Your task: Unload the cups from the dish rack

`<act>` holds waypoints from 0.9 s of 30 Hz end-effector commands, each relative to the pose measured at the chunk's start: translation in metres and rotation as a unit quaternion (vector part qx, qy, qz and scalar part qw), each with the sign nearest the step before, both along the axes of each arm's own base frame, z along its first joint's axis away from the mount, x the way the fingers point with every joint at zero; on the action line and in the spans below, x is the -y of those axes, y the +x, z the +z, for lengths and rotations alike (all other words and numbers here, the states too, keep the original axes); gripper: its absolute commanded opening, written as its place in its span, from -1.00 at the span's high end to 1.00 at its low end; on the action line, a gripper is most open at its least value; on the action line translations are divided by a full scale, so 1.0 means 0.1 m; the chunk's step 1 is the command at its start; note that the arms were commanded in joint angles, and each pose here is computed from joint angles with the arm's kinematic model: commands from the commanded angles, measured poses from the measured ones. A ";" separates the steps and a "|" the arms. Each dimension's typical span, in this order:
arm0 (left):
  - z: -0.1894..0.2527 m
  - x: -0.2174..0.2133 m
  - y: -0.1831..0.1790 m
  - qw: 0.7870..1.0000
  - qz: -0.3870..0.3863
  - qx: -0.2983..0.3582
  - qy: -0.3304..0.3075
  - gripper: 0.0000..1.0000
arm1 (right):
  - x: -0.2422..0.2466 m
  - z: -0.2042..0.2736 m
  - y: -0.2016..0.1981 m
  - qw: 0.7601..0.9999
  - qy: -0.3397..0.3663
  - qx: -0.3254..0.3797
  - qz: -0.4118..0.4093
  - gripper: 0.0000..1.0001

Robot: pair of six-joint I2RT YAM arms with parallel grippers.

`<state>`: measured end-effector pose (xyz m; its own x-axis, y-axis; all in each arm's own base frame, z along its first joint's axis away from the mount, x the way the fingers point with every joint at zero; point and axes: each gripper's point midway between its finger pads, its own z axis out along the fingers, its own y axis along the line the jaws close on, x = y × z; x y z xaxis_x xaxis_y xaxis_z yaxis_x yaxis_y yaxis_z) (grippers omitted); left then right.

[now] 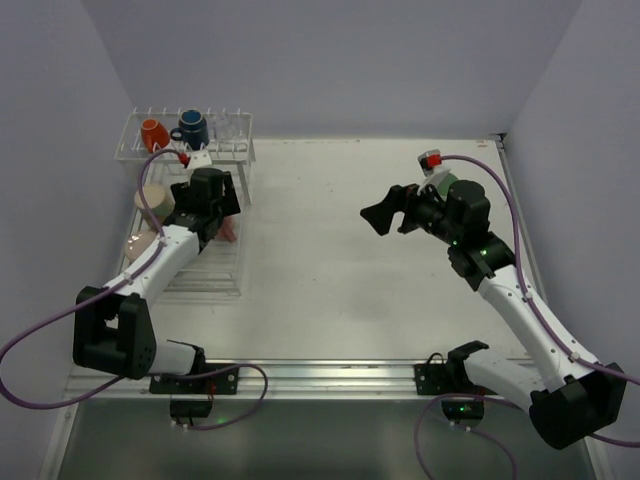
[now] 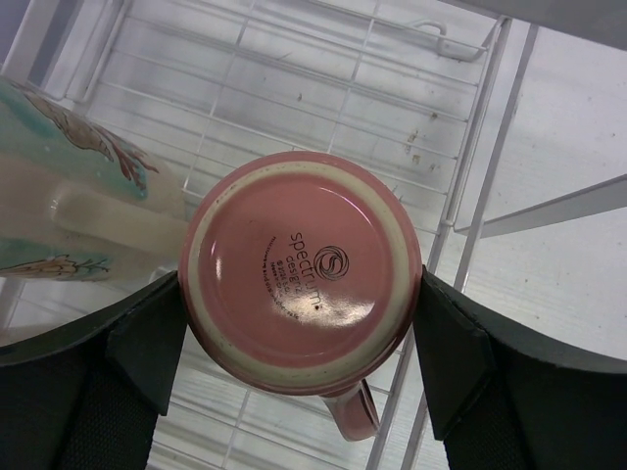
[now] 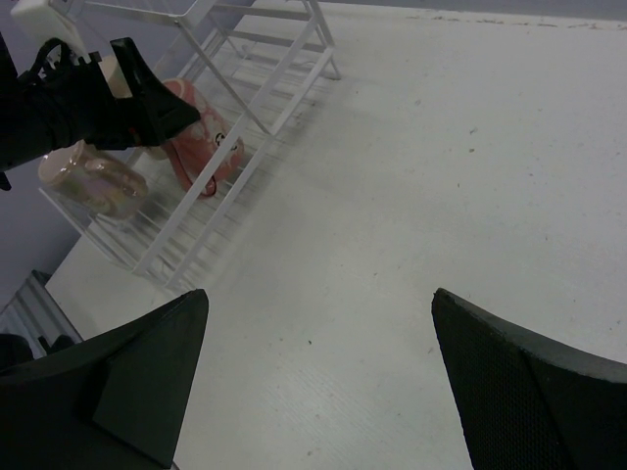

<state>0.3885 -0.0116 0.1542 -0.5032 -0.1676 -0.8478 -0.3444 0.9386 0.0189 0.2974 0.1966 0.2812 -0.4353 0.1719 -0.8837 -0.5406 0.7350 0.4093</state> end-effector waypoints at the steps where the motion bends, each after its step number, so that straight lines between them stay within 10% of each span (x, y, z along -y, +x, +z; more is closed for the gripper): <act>1: 0.03 -0.19 -0.01 0.999 0.036 0.012 0.027 -0.65 | -0.04 0.09 -0.01 1.000 0.005 0.022 0.012 -0.98; 9: 0.30 -0.19 -0.27 0.997 0.036 0.062 -0.003 0.40 | -0.10 0.12 -0.06 0.999 0.012 0.023 0.023 -0.98; 27: 1.22 0.04 -0.74 0.980 -0.056 0.178 -0.066 0.73 | -1.09 0.32 -0.35 0.978 0.181 -0.032 0.099 -0.96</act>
<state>0.3089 -0.0102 0.2147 -0.3643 -0.2205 -0.9048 -0.2638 0.9562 -0.1268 0.2590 0.2911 0.2772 -0.5681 0.2333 -0.7892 -0.6141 0.5182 0.5952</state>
